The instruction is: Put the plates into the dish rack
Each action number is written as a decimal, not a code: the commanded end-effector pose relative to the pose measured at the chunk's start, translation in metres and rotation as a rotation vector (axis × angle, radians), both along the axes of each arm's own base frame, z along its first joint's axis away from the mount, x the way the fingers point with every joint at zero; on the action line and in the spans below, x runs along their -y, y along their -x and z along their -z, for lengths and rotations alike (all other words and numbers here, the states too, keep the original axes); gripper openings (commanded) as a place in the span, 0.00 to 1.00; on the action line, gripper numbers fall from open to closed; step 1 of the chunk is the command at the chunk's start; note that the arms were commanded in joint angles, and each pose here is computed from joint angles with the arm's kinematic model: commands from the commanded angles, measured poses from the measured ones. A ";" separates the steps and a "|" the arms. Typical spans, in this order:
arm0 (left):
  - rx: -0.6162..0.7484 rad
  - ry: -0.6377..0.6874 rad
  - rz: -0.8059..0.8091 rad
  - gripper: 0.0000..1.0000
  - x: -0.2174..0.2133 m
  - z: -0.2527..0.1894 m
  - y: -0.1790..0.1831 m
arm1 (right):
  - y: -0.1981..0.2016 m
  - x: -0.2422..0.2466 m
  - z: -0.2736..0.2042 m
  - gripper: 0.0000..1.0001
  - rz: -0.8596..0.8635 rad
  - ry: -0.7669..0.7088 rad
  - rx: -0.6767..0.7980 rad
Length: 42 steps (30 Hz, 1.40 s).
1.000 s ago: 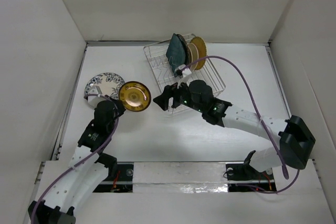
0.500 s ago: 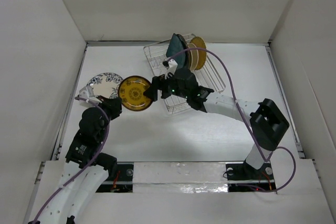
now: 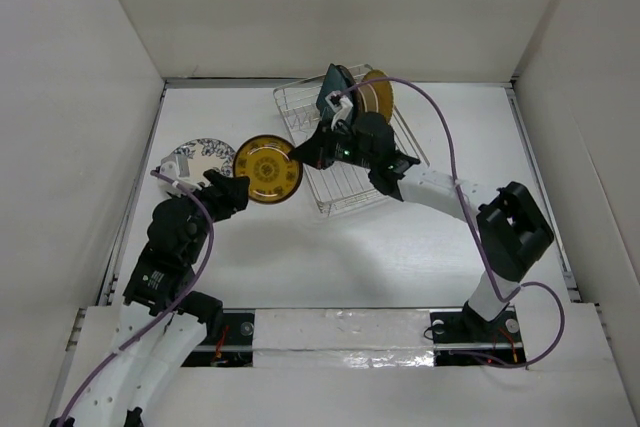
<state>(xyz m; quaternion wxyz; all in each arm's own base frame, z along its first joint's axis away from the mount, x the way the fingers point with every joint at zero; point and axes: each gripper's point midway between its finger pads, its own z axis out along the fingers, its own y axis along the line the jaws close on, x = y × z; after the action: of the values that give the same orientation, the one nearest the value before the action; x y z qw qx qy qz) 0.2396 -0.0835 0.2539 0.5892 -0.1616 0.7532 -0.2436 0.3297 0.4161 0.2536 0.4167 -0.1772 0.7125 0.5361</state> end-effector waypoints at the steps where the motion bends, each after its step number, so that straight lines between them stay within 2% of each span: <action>1: 0.151 -0.047 0.038 0.67 0.002 -0.049 -0.001 | -0.026 0.016 -0.051 0.00 0.095 -0.063 0.084; 2: 0.158 -0.076 0.035 0.69 -0.001 -0.050 0.000 | -0.038 0.021 -0.068 0.00 0.137 -0.053 0.131; 4: 0.170 -0.101 0.004 0.72 -0.009 -0.053 0.002 | -0.066 0.038 -0.066 0.00 0.278 0.024 0.130; 5: 0.176 -0.121 -0.006 0.72 -0.013 -0.054 0.004 | -0.077 0.047 -0.069 0.00 0.338 0.075 0.175; 6: 0.180 -0.129 -0.038 0.72 -0.019 -0.054 0.005 | -0.097 0.062 -0.088 0.00 0.494 0.100 0.217; 8: 0.200 -0.131 -0.064 0.72 -0.026 -0.056 0.009 | -0.114 0.078 -0.072 0.00 0.616 0.280 0.245; 9: 0.196 -0.130 -0.062 0.71 -0.025 -0.051 0.009 | -0.127 0.094 -0.094 0.00 0.748 0.304 0.277; 11: 0.199 -0.123 -0.044 0.71 -0.023 -0.052 0.011 | -0.138 0.104 -0.074 0.00 0.817 0.467 0.296; 14: 0.209 -0.120 -0.033 0.70 -0.021 -0.053 0.013 | -0.150 0.123 -0.087 0.00 0.959 0.618 0.338; 15: 0.209 -0.121 -0.027 0.70 -0.020 -0.053 0.013 | -0.160 0.129 -0.073 0.00 1.012 0.694 0.332; 17: 0.204 -0.122 -0.018 0.70 -0.018 -0.051 0.012 | -0.164 0.130 -0.082 0.00 1.041 0.759 0.367; 18: 0.203 -0.124 -0.015 0.70 -0.018 -0.051 0.012 | -0.171 0.134 -0.071 0.00 1.071 0.823 0.374; 21: 0.190 -0.129 -0.023 0.70 -0.019 -0.049 0.010 | -0.175 0.133 -0.079 0.00 1.106 0.873 0.401; 23: 0.180 -0.128 -0.030 0.70 -0.020 -0.047 0.010 | -0.179 0.125 -0.066 0.00 1.098 0.939 0.422; 29: 0.168 -0.134 -0.037 0.70 -0.021 -0.044 0.009 | -0.188 0.124 -0.050 0.00 1.118 1.010 0.427; 38: 0.152 -0.137 -0.037 0.69 -0.020 -0.040 0.006 | -0.190 0.129 -0.054 0.00 1.148 1.039 0.459; 42: 0.146 -0.139 -0.043 0.69 -0.020 -0.039 0.004 | -0.193 0.126 -0.040 0.00 1.132 1.068 0.459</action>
<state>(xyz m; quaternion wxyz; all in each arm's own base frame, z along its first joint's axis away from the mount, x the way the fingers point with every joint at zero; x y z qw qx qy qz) 0.2324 -0.0636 0.2830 0.6463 -0.1171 0.7299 -0.1892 0.5227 0.2886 0.2578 0.5846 -0.1041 0.7724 -0.2254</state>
